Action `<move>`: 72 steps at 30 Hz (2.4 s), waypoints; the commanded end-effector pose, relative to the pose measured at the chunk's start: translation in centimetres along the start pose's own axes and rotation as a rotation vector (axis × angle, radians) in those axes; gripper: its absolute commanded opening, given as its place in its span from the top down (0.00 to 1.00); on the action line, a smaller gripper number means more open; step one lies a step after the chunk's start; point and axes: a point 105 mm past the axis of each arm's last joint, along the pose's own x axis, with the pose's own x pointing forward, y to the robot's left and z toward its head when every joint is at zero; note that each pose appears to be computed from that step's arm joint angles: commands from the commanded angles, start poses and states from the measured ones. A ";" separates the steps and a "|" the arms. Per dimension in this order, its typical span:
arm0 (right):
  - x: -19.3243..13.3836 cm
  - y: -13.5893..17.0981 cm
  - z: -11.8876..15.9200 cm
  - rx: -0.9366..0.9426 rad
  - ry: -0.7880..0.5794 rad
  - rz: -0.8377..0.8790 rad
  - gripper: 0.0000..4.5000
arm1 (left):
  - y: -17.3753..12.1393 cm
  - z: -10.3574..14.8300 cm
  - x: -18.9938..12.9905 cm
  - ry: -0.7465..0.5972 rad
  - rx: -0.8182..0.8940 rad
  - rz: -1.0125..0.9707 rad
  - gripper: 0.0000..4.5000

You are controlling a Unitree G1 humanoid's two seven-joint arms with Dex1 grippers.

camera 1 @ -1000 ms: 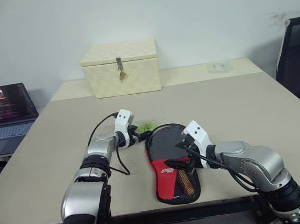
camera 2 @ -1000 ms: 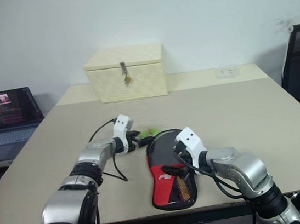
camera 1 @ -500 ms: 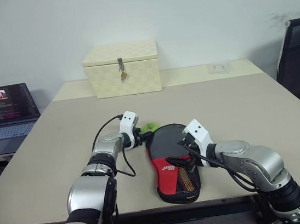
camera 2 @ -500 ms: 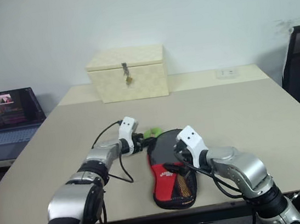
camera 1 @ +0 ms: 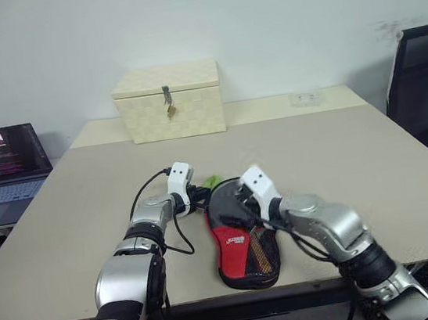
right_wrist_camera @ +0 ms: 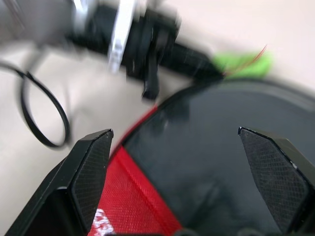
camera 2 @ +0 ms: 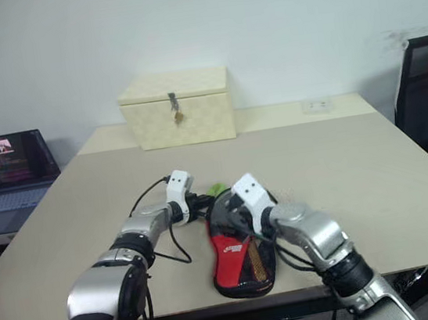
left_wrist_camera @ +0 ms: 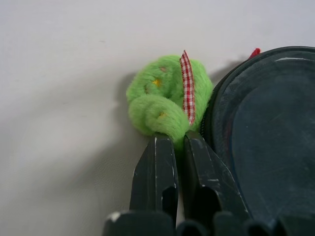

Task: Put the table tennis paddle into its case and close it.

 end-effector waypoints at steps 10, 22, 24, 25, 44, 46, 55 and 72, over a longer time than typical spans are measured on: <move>0.4 -1.0 -3.8 -0.048 0.080 -0.072 0.00 | 1.9 2.2 -0.9 -0.040 0.107 0.104 1.00; 0.1 1.1 -6.4 -0.042 0.173 -0.010 0.00 | -1.9 7.6 1.7 -0.085 0.416 0.161 1.00; -0.1 1.5 -7.0 -0.027 0.189 -0.003 0.00 | -2.7 7.8 2.2 -0.073 0.489 0.153 1.00; -0.2 1.7 -7.2 -0.021 0.196 0.002 0.00 | -3.0 7.8 2.3 -0.066 0.529 0.150 1.00; -1.4 4.3 -9.4 0.008 0.270 0.047 0.00 | -9.8 11.6 4.5 -0.154 1.046 0.107 1.00; -1.5 4.4 -9.5 0.011 0.272 0.048 0.00 | -9.3 12.0 4.3 -0.156 1.050 0.145 1.00; -1.8 4.7 -9.7 0.013 0.276 0.047 0.00 | -8.0 12.8 3.9 -0.156 1.106 0.261 1.00; -2.2 5.6 -10.3 0.028 0.287 0.051 0.00 | -16.7 13.0 5.9 -0.295 1.618 0.112 1.00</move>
